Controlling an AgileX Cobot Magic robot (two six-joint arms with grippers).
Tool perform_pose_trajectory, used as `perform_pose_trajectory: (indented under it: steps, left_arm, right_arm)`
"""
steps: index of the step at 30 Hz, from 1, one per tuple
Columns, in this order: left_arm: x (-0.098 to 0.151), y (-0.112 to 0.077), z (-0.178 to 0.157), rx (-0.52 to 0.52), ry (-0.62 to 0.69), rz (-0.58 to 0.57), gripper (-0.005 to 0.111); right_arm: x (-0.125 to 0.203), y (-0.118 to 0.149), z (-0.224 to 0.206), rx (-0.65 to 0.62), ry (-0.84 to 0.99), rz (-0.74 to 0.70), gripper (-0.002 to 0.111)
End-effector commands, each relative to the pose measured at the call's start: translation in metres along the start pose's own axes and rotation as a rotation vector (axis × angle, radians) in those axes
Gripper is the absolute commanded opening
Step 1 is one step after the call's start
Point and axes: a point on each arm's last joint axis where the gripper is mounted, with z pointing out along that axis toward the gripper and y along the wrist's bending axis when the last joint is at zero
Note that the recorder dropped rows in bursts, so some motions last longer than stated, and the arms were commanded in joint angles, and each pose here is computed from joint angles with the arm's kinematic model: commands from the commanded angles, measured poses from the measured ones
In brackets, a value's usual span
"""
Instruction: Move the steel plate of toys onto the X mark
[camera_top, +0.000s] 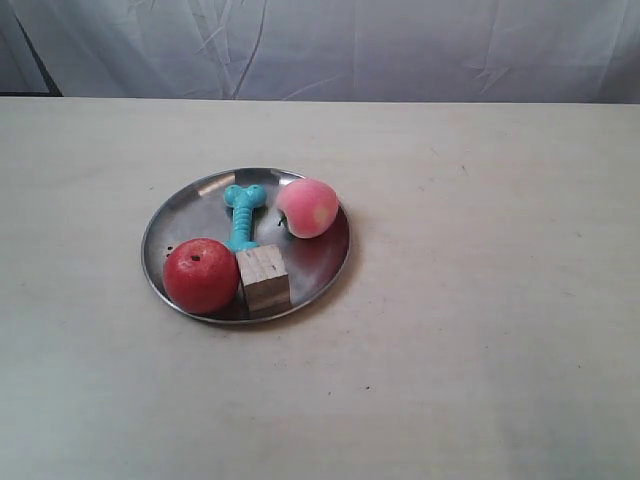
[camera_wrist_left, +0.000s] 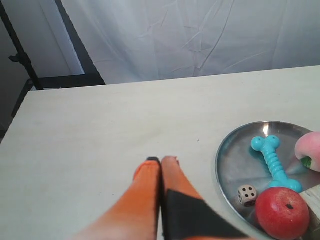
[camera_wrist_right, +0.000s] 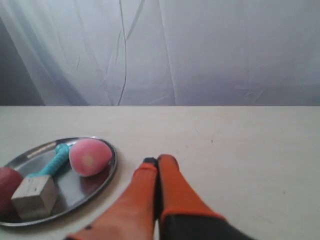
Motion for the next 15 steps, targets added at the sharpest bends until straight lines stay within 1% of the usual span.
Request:
perform_pose_trajectory:
  steps: [1,7,12,15]
  left_arm:
    - [0.001,0.0,-0.001,-0.003,-0.005,-0.003,0.0]
    - [0.001,0.0,-0.001,-0.003,-0.005,-0.003,0.0]
    - [0.001,0.0,-0.001,-0.003,-0.002,-0.002,0.0]
    - [0.001,0.001,-0.001,-0.016,0.0,0.01,0.0]
  right_arm:
    - [0.006,0.001,-0.001,-0.008,0.051,-0.039,0.0]
    - [0.016,-0.004,0.001,0.03,0.087,-0.075,0.0]
    - [0.03,-0.016,0.003,0.148,0.136,0.067,0.0]
    - [0.038,-0.018,0.004,0.165,0.157,0.095,0.0]
